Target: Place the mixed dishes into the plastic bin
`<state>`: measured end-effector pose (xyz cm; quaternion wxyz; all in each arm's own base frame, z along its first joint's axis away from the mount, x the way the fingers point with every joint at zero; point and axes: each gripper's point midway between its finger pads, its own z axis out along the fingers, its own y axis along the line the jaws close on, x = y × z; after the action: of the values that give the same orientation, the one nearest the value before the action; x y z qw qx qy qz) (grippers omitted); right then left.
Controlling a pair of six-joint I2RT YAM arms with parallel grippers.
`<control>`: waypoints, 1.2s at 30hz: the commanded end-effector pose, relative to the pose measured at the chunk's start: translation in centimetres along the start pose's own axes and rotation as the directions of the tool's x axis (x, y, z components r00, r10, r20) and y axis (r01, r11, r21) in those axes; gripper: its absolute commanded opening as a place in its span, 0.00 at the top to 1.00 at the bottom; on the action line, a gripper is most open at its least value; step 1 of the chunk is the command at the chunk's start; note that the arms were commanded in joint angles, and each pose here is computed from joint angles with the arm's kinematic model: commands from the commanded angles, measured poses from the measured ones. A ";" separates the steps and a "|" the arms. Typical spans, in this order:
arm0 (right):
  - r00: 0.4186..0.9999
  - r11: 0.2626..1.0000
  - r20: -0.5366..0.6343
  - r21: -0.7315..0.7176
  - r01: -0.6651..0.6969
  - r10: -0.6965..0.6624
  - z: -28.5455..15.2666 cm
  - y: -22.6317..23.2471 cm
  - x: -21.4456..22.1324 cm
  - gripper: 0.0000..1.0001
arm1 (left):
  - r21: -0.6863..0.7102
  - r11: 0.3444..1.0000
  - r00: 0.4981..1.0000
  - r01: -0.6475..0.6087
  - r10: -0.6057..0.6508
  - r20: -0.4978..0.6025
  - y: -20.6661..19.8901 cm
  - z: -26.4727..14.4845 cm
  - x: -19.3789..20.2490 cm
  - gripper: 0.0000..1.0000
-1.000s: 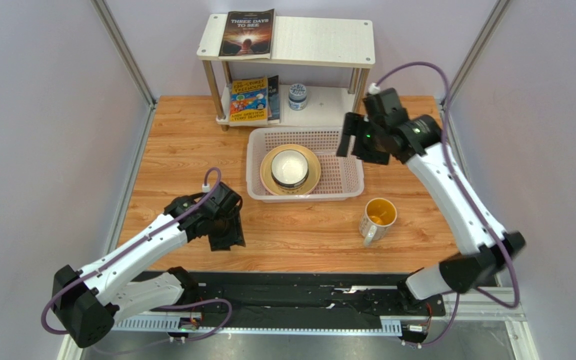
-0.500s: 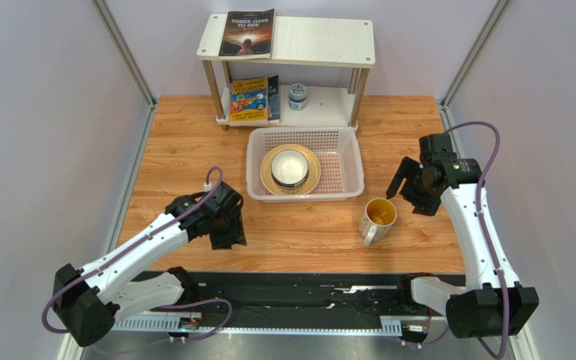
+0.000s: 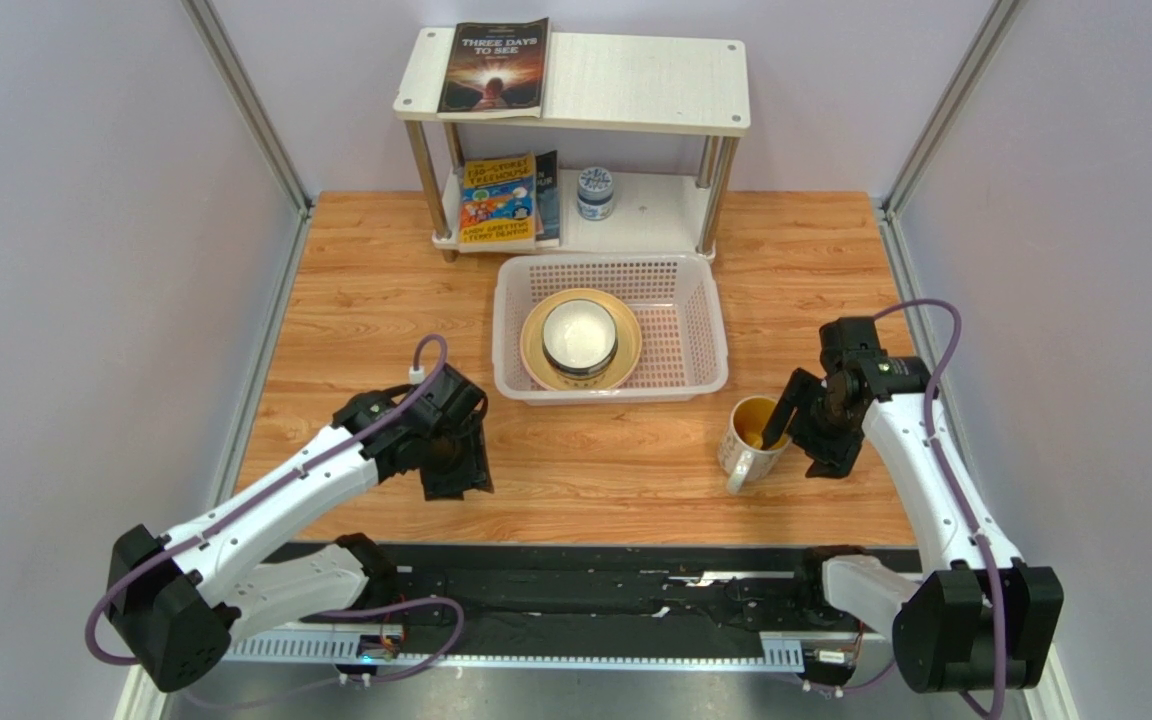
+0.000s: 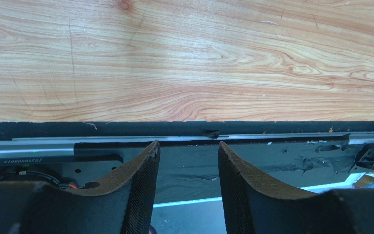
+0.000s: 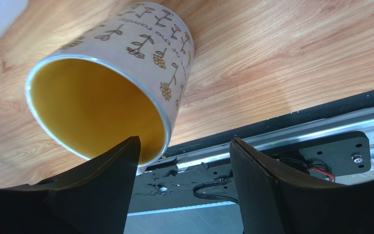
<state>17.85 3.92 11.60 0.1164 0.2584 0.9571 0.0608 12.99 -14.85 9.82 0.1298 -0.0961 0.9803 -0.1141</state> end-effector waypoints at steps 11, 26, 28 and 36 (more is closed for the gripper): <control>0.999 1.000 0.032 -0.016 -0.025 0.025 2.4 0.6 -1.2 0.82 | 0.023 1.000 1.000 -0.001 0.001 0.012 -0.2 -0.3 -0.1 0.47; 0.967 0.986 0.253 -0.152 0.066 -0.026 -8.9 3.4 -4.8 1.00 | 0.014 1.000 1.000 -0.004 0.004 0.013 -0.2 -0.1 -0.3 0.47; 0.958 0.976 0.281 -0.186 0.113 -0.057 -11.1 4.6 -5.6 1.00 | 0.012 1.000 1.000 -0.007 0.007 0.008 -0.3 0.0 -0.3 0.47; 0.895 0.879 0.358 -0.291 0.376 -0.265 -17.1 12.4 -9.2 1.00 | 0.016 1.000 1.000 -0.007 0.007 0.007 -0.6 0.0 -0.5 0.47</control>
<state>24.89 5.75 29.56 0.3093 0.1599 0.9283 0.1304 12.97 -14.91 9.58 0.1244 -0.0959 0.9813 -0.1109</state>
